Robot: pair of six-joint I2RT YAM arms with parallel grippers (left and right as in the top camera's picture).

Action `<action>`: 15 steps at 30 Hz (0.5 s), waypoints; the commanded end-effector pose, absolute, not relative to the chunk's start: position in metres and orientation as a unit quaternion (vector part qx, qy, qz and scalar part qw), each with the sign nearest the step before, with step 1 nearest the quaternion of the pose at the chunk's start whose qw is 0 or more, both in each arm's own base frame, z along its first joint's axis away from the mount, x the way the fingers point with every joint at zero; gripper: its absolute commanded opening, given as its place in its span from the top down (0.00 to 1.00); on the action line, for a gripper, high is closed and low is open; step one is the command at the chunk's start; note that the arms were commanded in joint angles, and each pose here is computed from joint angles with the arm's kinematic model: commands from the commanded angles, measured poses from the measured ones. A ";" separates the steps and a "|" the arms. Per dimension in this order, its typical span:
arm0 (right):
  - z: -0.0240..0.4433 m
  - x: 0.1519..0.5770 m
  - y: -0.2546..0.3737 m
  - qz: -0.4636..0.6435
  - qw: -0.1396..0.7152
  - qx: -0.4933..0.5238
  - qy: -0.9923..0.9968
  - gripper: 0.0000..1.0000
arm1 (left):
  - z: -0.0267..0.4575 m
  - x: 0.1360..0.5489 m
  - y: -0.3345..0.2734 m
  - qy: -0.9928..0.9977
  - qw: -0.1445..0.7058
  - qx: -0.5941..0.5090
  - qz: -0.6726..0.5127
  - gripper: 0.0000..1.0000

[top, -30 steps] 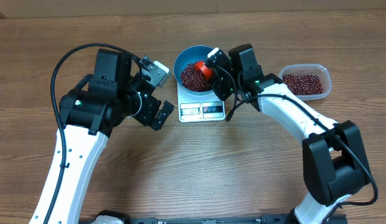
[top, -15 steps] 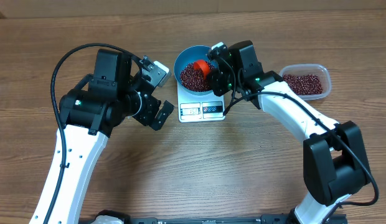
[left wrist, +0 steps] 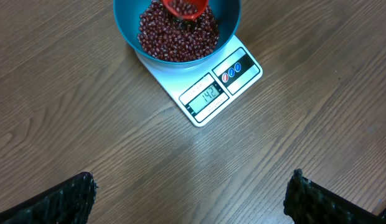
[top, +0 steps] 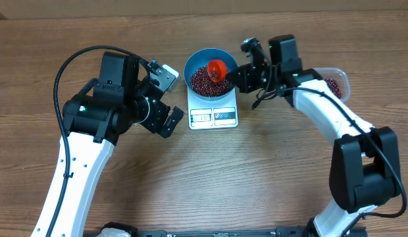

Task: Scoop item into bowl and weigh 150g on scale
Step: 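Tilt the scoop gradually to trickle beans into the blue bowl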

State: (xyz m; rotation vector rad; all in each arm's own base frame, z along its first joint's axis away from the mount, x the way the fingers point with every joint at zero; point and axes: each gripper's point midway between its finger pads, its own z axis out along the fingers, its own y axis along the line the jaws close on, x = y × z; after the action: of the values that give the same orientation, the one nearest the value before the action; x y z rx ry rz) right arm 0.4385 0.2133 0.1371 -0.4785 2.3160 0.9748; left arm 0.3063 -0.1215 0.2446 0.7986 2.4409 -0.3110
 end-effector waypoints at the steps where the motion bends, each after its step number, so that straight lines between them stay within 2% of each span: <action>1: 0.164 0.440 0.215 0.423 0.290 -0.186 0.838 0.96 | 0.253 0.308 -0.125 0.904 0.283 0.295 -0.125 0.00; 15: 0.169 0.443 0.210 0.427 0.303 -0.197 0.829 0.96 | 0.253 0.308 -0.125 0.904 0.283 0.295 -0.125 0.00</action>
State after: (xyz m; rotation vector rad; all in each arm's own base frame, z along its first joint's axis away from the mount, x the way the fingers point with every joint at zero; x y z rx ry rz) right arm 0.4376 0.2050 0.1528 -0.4663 2.2574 1.1285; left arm 0.3063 -0.1215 0.2446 0.7986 2.4409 -0.3110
